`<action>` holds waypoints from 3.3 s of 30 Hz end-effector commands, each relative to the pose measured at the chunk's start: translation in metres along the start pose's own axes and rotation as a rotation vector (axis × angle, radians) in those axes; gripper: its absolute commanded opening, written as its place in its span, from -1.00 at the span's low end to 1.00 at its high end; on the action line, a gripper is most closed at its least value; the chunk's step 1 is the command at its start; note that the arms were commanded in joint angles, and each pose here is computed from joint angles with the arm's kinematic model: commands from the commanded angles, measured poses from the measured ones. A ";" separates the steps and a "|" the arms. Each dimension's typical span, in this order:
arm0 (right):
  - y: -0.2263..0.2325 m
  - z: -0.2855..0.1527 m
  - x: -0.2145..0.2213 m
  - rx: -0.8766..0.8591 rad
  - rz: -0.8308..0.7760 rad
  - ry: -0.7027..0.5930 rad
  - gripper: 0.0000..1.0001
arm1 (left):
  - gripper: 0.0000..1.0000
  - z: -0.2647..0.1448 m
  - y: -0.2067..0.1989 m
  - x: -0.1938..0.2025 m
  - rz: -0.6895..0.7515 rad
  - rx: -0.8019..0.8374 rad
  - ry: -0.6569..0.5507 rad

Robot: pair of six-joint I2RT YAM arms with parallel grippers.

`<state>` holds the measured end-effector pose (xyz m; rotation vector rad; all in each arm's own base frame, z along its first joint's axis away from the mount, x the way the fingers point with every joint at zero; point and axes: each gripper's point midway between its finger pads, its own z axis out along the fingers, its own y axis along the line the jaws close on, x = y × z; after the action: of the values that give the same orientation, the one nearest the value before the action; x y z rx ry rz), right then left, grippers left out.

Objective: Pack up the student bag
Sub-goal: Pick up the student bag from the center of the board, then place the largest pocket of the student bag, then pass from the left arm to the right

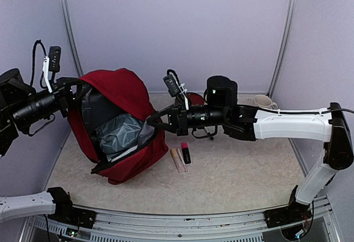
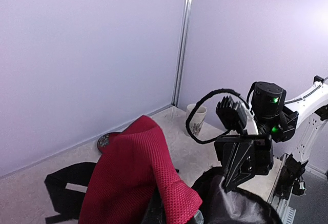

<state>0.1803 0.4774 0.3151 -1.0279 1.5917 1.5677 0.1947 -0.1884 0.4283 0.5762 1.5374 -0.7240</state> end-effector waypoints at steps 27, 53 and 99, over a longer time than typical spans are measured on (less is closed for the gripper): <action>-0.060 -0.131 -0.103 0.540 -0.064 -0.289 -0.66 | -1.00 0.062 -0.043 -0.020 -0.152 0.232 -0.088; 0.039 -0.087 -0.118 0.246 -0.785 0.269 1.00 | -1.00 0.080 -0.023 -0.022 -0.165 0.123 -0.123; -0.033 -0.091 -0.082 0.002 -0.533 0.169 -1.00 | 0.98 0.058 -0.041 0.041 -0.075 0.224 0.027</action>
<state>0.2471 0.4080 0.3543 -1.5559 1.3646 1.0617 0.2189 -0.2677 0.4049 0.6447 1.5184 -0.9423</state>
